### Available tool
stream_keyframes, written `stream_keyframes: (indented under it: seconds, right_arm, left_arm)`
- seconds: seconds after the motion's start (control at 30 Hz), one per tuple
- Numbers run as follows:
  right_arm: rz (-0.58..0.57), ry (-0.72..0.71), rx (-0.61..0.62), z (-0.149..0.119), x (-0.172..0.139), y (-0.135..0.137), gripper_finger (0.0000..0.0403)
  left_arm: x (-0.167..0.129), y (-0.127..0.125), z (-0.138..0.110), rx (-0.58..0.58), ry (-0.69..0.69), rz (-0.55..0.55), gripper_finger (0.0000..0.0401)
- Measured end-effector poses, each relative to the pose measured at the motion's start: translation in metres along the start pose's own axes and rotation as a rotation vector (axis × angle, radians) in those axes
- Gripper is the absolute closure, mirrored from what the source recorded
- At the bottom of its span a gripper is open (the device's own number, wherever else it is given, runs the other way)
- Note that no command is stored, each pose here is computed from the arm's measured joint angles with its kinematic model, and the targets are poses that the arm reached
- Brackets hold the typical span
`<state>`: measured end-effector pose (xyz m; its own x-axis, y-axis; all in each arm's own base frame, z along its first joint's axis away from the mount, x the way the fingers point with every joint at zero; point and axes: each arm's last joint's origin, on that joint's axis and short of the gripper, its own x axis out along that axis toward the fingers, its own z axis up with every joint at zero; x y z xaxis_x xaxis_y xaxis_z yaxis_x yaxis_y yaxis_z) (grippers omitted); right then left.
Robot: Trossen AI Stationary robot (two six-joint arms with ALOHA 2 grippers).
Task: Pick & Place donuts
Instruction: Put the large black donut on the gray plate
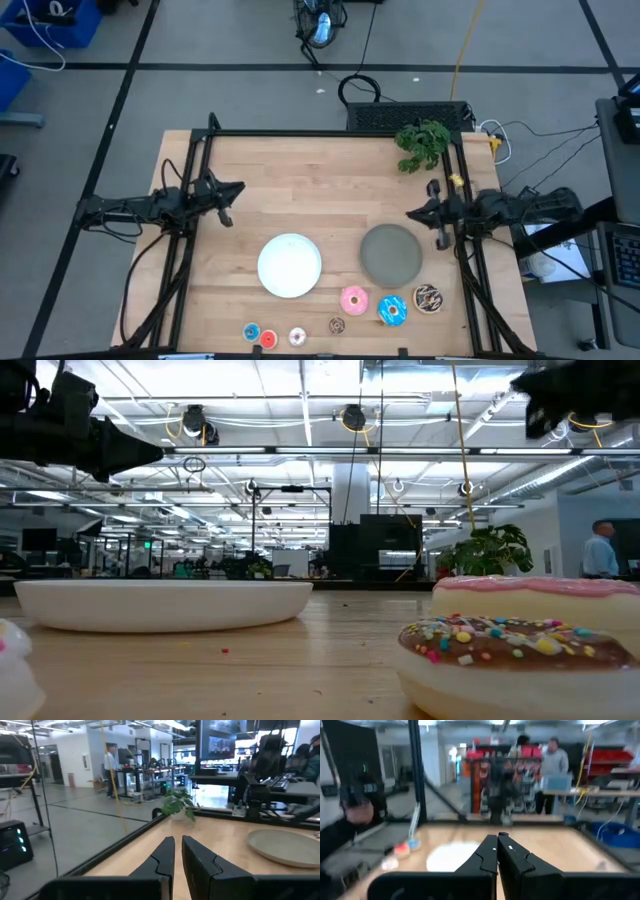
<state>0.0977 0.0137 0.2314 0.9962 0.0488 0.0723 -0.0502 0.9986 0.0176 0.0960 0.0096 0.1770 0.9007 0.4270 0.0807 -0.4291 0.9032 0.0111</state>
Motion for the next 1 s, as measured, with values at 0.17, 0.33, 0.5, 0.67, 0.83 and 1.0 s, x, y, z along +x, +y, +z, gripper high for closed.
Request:
stream_keyframes:
  seconds: [0.17, 0.33, 0.5, 0.67, 0.83, 1.0]
  right_arm:
    - [-0.037, 0.283, 0.050, 0.045, 0.026, 0.009, 0.0403]
    - [-0.045, 0.635, 0.155, 0.081, 0.055, 0.027, 0.0403]
    - [-0.083, 1.014, 0.294, 0.089, 0.075, 0.053, 0.0403]
    - [0.003, 1.287, 0.386, 0.079, 0.094, 0.096, 0.0403]
    - [-0.022, 1.396, 0.335, 0.069, 0.096, 0.130, 0.0403]
    - [-0.061, 1.399, 0.227, 0.055, 0.095, 0.149, 0.0403]
  left_arm:
    - [0.000, 0.001, -0.001, 0.015, 0.011, 0.026, 0.0359]
    - [0.000, 0.001, -0.001, 0.035, 0.011, 0.029, 0.0359]
    - [0.000, 0.001, -0.001, 0.062, 0.014, 0.034, 0.0359]
    - [0.000, 0.001, -0.001, 0.110, 0.016, 0.044, 0.0359]
    - [0.000, 0.001, -0.001, 0.124, 0.010, 0.045, 0.0359]
    - [0.000, 0.001, -0.001, 0.133, 0.010, 0.039, 0.0359]
